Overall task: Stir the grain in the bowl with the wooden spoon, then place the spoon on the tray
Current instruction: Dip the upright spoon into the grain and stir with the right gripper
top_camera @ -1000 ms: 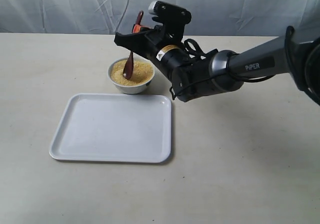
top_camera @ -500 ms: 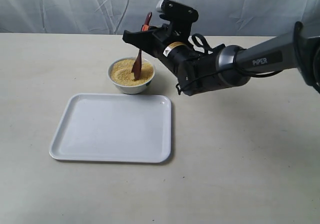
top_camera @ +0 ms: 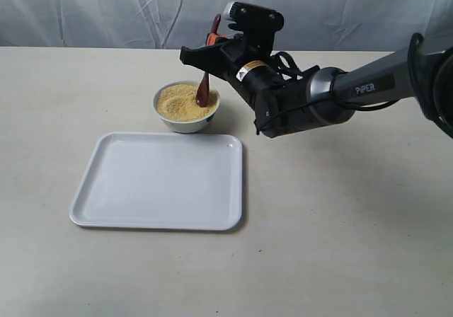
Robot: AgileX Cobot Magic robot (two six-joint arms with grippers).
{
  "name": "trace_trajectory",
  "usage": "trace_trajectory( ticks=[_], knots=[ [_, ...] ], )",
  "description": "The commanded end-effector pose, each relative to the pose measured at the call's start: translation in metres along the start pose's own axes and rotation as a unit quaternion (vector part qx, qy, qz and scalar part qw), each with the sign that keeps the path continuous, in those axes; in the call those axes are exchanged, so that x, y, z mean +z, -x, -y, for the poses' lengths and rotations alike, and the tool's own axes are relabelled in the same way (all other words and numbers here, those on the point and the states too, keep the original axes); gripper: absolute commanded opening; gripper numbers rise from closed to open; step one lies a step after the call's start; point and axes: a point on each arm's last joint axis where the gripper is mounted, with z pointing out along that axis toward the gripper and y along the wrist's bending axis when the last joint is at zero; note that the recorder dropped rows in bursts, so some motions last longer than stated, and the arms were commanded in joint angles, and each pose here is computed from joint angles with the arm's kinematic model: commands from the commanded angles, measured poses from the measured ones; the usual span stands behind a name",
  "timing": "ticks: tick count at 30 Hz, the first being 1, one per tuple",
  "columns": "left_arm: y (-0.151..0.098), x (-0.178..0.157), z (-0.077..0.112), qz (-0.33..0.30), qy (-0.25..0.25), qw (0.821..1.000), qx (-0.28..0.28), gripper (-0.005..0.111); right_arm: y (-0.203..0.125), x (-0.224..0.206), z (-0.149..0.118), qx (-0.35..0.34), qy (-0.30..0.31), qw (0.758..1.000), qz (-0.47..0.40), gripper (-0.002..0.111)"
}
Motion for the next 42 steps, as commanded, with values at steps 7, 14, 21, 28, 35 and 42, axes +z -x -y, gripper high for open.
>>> trace_trajectory(
  ticks=[7, 14, 21, 28, 35, 42],
  knots=[
    [0.0, 0.0, 0.0, 0.006, 0.001, 1.0, 0.0, 0.0, -0.004, 0.001, -0.009, 0.009, 0.061, 0.998, -0.014, -0.001],
    [0.0, 0.0, 0.0, 0.006, 0.001, 1.0, 0.0, 0.0, 0.018, -0.004, -0.02, -0.053, 0.098, 0.994, 0.022, -0.001],
    [0.0, 0.0, 0.0, 0.006, 0.001, 1.0, 0.0, 0.0, 0.033, -0.011, -0.034, -0.064, 0.125, 0.99, 0.03, -0.001],
    [0.0, 0.0, 0.0, 0.006, 0.001, 1.0, 0.0, 0.0, 0.006, -0.006, -0.032, -0.068, 0.121, 0.99, -0.004, -0.001],
    [0.0, 0.0, 0.0, 0.006, 0.001, 1.0, 0.001, 0.0, -0.006, -0.002, -0.022, -0.072, 0.096, 0.993, -0.01, -0.001],
    [0.0, 0.0, 0.0, 0.006, 0.001, 1.0, 0.0, 0.0, 0.031, -0.009, -0.031, -0.085, 0.093, 0.991, 0.04, -0.001]
  ],
)
